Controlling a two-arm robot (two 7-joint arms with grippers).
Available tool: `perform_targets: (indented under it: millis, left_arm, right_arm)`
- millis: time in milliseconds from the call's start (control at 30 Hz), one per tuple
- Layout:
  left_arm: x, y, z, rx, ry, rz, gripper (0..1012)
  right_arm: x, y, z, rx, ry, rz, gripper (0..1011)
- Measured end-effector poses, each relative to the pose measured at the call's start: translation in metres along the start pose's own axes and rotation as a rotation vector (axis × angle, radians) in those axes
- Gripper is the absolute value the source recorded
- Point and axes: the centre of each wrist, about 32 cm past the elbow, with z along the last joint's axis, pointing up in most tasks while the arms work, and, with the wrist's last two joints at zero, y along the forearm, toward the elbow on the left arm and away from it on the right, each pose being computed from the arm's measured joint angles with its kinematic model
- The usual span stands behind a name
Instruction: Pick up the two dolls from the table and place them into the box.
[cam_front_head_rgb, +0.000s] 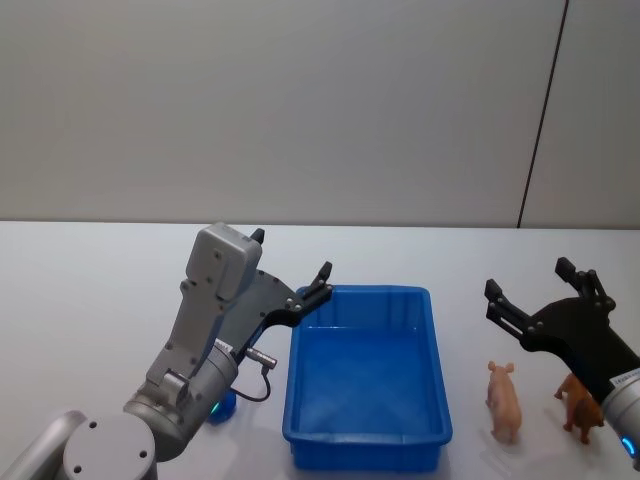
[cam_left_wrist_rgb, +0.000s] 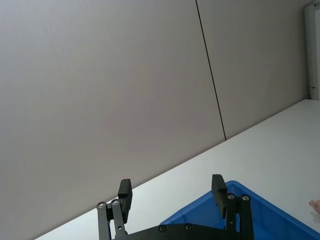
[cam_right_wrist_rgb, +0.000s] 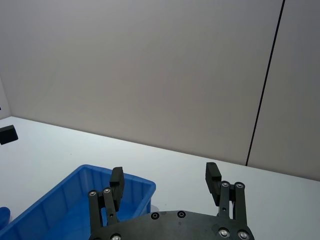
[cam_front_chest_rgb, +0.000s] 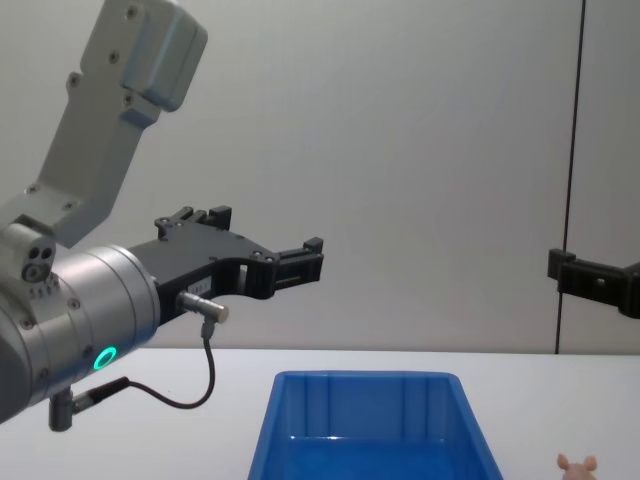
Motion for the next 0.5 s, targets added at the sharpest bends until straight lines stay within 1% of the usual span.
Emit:
perform_targets:
  millis: [500]
  left_arm:
    - [0.0000,0.0000,0.0000,0.000,0.000,0.000,1004]
  right_arm:
    - [0.0000,0.0000,0.0000,0.000,0.000,0.000,1001]
